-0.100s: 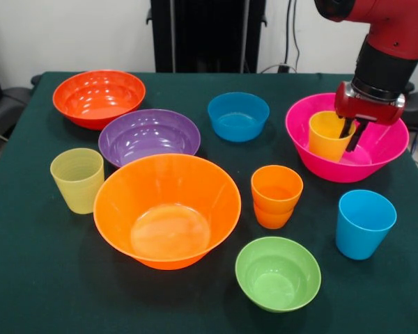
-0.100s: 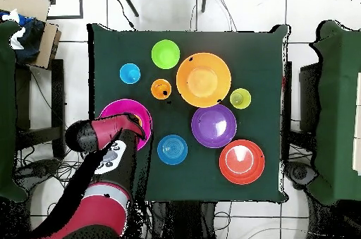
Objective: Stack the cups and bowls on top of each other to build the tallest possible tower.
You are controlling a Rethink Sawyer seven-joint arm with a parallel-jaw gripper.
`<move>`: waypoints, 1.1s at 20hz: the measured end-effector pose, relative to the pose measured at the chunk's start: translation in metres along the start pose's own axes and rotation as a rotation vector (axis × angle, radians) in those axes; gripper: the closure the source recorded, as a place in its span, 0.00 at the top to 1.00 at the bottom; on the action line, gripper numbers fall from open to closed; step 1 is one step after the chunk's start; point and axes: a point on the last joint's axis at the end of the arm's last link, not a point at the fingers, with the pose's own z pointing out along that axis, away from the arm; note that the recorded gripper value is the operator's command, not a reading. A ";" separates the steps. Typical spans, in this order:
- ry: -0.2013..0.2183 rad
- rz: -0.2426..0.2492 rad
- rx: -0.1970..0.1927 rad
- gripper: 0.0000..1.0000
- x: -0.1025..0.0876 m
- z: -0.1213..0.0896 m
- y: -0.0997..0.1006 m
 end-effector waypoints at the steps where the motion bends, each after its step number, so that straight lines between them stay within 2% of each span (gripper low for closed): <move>1: 0.000 0.000 0.000 1.00 0.000 0.000 0.000; 22: -0.014 0.005 -0.007 1.00 -0.006 -0.008 0.000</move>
